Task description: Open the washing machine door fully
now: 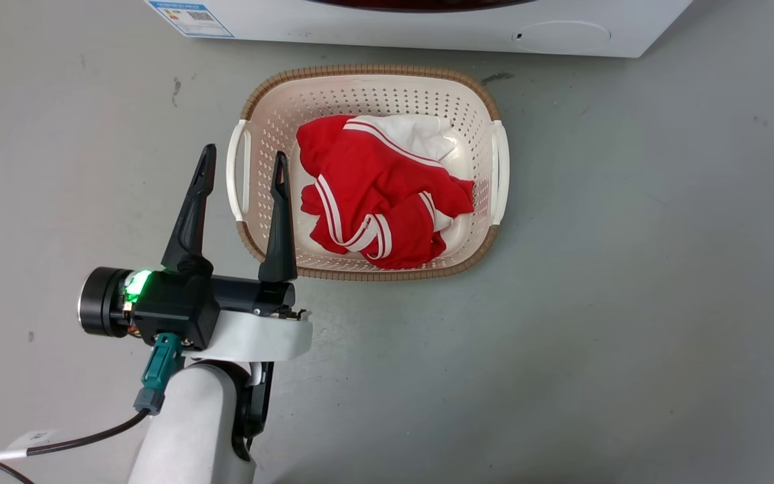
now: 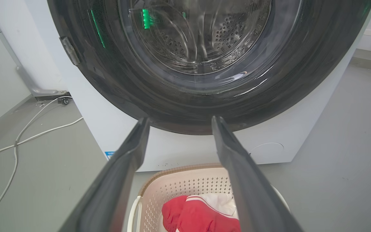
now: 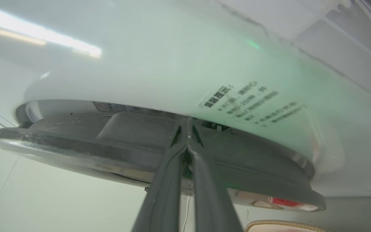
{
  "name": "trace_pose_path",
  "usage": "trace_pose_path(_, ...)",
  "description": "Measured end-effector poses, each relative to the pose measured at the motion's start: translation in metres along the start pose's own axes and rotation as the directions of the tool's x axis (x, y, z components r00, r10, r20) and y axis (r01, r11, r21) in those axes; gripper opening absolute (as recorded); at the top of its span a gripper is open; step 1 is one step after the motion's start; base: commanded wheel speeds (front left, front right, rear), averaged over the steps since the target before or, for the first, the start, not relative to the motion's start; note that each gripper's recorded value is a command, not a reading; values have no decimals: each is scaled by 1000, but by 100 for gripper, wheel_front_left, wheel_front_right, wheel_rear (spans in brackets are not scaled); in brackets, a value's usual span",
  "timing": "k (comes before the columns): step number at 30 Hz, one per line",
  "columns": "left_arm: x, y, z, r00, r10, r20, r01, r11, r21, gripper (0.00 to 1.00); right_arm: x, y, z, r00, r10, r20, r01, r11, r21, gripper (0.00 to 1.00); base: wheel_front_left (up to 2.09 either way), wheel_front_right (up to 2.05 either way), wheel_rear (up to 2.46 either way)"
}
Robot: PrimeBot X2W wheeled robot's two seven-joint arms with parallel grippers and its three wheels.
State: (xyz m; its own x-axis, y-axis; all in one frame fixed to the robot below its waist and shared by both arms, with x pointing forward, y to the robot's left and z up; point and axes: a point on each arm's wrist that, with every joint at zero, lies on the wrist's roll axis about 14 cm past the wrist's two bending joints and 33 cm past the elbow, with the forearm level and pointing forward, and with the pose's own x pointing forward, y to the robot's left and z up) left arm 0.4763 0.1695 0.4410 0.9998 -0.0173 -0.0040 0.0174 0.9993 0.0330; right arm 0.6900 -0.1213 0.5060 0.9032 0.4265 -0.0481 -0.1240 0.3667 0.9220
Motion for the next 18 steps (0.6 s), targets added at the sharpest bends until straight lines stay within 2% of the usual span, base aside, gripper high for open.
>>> trace_pose_path(7, 2, -1, -4, 1000, -1, -8, 1, 1000, 0, 100, 9, 2, -10, 999, -1, -54, 0, 1000, -29, 0, 0, 0, 0)
trace_pose_path(18, 2, -5, 3, 1000, -10, 8, 10, 1000, -7, 100, -6, 6, -20, 991, -16, -132, 7, 998, -66, 0, 0, 0, 0)
